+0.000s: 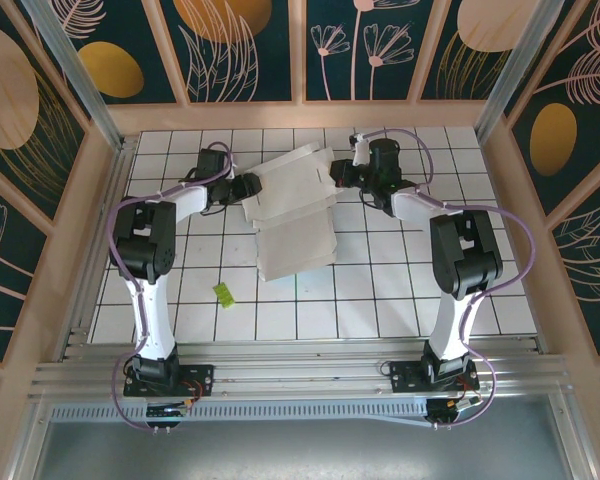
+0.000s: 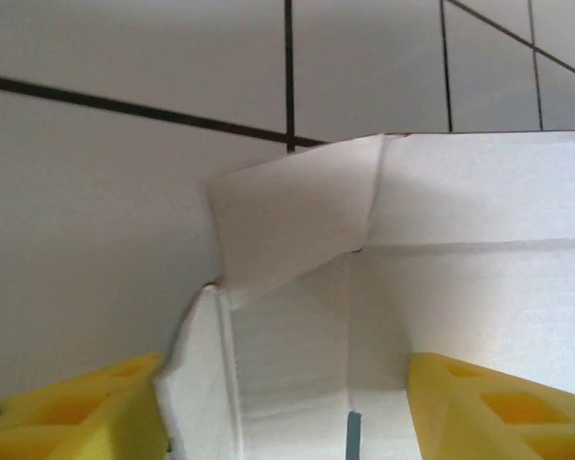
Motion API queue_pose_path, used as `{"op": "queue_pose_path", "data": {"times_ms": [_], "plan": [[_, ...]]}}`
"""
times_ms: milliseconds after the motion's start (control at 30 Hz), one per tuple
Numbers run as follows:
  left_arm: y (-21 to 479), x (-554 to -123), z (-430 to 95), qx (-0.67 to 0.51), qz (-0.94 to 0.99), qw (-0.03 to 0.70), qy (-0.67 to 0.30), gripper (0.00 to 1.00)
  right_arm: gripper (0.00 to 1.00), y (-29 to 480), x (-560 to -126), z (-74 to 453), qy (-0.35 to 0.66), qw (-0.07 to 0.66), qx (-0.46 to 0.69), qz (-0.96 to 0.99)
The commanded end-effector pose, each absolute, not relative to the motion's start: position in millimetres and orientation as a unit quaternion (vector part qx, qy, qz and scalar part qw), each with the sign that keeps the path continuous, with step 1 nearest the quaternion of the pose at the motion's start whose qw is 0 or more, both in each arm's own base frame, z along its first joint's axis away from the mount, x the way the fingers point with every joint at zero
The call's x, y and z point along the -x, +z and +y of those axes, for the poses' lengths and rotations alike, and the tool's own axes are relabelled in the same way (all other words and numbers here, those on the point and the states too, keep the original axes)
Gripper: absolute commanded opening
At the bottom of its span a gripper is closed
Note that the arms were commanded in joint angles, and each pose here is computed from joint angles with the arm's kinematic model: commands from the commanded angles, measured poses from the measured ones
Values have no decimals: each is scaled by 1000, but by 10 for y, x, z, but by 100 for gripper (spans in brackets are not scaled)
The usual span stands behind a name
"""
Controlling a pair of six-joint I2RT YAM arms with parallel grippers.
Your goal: Fold the paper box
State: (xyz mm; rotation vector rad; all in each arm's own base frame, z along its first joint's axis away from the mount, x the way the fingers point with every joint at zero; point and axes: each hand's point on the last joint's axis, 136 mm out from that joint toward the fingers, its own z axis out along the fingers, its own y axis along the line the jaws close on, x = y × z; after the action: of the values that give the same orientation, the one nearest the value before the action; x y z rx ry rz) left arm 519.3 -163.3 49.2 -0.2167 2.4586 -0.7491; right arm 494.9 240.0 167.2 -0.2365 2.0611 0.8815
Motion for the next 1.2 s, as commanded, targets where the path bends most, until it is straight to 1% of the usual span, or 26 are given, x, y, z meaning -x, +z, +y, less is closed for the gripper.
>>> {"op": "queue_pose_path", "data": {"times_ms": [0,133,267,367,467,567,633,700,800,900,1000,1067,1167], "plan": [[406,-5203,-1625,77,916,277,-279,53,0,1789,-5013,2493,360,437,108,817],[457,-5150,-1686,69,909,279,-301,39,0,1775,-5084,2520,340,436,117,825],[516,-5090,-1694,62,907,282,-306,32,0,1741,-5114,2494,323,441,113,830],[520,-5062,-1647,61,912,282,-291,24,0,1716,-5125,2461,314,443,107,833],[511,-5085,-1508,74,923,285,-248,15,0,1705,-5114,2440,307,443,109,835],[611,-5148,-1429,66,924,306,-220,9,11,1755,-5106,2378,293,455,107,834],[709,-5187,-1443,46,920,322,-219,3,21,1865,-5095,2328,280,470,110,830],[826,-5218,-1503,12,911,342,-228,0,35,2019,-5081,2258,261,489,115,824],[999,-5250,-1535,-26,896,379,-229,0,53,2268,-5058,2134,215,524,136,813],[1168,-5252,-1537,-55,880,415,-223,0,81,2445,-4990,2068,163,550,197,795],[1377,-5183,-1607,-107,852,458,-230,0,88,2431,-4811,2254,147,546,334,755],[1507,-5133,-1637,-135,833,484,-232,0,88,2355,-4760,2350,137,533,403,731],[1684,-5008,-1719,-180,798,522,-243,0,84,2254,-4656,2521,136,507,510,681]]}}
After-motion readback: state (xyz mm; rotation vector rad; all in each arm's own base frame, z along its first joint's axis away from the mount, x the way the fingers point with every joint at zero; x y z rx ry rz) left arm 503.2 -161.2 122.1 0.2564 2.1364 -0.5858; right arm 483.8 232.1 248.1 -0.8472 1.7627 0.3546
